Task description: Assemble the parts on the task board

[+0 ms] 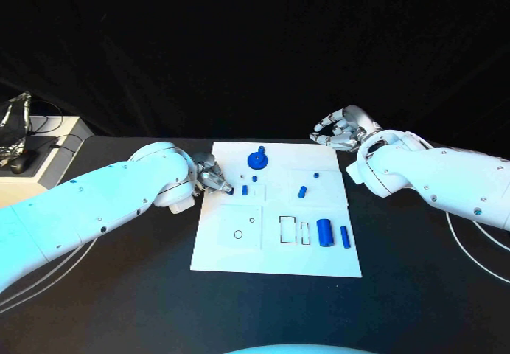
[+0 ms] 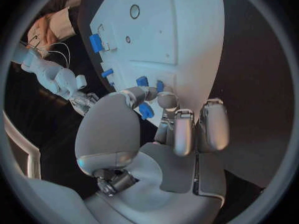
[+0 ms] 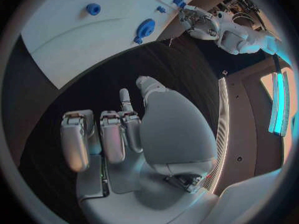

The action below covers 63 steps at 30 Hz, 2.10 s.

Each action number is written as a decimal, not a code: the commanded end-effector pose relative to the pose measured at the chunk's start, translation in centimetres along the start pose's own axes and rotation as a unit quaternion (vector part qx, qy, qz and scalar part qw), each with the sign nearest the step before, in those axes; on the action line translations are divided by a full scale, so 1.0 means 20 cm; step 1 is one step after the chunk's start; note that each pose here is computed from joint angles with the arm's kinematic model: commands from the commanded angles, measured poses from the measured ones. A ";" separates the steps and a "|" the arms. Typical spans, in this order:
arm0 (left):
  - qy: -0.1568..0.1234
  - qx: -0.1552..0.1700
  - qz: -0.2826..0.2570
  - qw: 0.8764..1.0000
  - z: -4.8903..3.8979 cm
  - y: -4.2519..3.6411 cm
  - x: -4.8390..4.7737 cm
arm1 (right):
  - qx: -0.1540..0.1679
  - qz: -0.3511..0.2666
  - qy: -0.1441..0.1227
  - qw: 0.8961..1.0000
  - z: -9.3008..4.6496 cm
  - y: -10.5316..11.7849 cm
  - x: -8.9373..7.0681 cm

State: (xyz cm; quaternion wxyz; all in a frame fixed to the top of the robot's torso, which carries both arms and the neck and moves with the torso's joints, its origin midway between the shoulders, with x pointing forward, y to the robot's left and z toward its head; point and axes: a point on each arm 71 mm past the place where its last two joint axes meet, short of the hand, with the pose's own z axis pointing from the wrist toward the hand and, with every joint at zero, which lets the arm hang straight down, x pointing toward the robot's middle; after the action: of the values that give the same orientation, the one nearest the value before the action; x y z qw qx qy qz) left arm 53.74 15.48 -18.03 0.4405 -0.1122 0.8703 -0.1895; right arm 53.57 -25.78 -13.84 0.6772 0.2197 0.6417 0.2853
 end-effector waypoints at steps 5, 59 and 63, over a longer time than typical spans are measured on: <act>0.020 -0.005 0.007 1.000 0.021 -0.003 0.051 | -0.009 -0.004 0.003 1.000 0.00 0.01 0.00; 0.022 -0.012 0.002 1.000 0.038 0.008 0.047 | -0.010 -0.005 0.000 1.000 0.00 0.00 0.00; 0.020 -0.015 0.001 1.000 0.036 0.019 0.042 | -0.010 -0.005 0.000 1.000 0.00 0.00 0.00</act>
State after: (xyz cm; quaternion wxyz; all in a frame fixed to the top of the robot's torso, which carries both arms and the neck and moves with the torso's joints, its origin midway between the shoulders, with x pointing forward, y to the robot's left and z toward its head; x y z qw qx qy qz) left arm 54.06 15.21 -18.52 0.4335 -0.1156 0.8738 -0.1876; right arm 53.53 -25.92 -13.82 0.6783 0.2190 0.6411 0.2846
